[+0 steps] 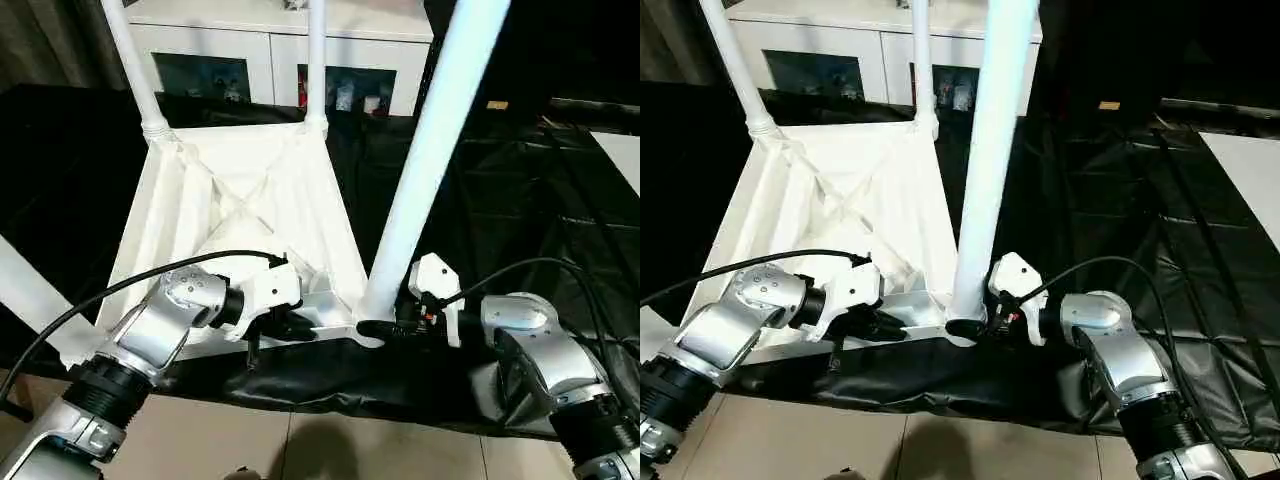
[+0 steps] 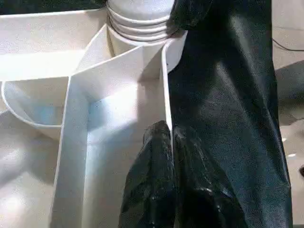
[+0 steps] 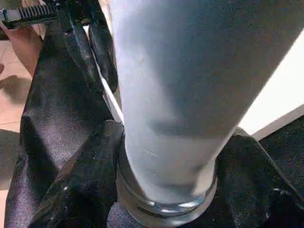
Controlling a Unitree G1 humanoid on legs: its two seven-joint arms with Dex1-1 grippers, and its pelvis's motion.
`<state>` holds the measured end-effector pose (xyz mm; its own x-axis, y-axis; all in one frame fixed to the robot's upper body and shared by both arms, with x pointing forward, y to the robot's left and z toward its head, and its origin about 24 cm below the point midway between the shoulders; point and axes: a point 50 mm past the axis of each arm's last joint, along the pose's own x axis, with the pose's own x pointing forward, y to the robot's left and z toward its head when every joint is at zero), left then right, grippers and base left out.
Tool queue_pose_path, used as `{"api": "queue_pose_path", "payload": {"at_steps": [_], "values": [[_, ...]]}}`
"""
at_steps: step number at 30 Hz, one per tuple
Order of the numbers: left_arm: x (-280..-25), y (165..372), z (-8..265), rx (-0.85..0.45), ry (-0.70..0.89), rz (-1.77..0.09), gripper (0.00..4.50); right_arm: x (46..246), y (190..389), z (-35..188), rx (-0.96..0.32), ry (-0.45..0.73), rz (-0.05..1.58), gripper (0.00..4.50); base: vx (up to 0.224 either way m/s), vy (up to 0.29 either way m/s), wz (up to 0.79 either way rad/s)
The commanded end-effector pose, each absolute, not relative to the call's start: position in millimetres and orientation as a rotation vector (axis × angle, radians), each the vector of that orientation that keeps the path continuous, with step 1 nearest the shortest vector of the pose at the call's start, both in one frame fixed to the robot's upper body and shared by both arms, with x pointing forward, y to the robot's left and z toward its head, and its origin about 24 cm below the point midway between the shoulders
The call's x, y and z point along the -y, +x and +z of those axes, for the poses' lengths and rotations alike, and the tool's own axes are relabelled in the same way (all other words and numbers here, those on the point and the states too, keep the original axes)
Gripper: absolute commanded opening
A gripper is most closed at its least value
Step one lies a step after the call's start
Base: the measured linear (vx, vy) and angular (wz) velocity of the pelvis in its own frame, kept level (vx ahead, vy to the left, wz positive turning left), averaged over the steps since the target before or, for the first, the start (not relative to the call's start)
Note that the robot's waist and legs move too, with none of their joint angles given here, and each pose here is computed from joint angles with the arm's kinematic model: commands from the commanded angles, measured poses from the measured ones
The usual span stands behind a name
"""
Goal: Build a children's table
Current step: Rotate leg to tighten
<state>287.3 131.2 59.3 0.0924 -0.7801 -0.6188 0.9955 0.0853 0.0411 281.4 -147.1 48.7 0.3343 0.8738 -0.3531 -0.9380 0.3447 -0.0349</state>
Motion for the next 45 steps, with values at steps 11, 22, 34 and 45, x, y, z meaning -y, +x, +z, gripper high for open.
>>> {"api": "queue_pose_path", "payload": {"at_steps": [11,22,34,45], "values": [[-102,332,55,-0.455,0.397,-0.956,0.0,107.9,315.1,36,-0.216,-0.117,0.66,2.59,-0.02,-0.004,0.0],[-69,354,61,-0.373,0.322,-0.643,0.0,43.3,320.7,33,-0.187,-0.078,0.465,2.58,0.0,0.0,0.0],[-88,351,62,-0.369,0.379,-0.728,0.0,80.4,319.9,63,-0.002,-0.11,0.458,3.32,0.026,0.0,-0.06],[-117,322,56,-0.416,0.436,-1.059,0.0,156.4,284.6,73,-0.107,-0.279,0.941,4.21,0.0,0.0,0.0]]}}
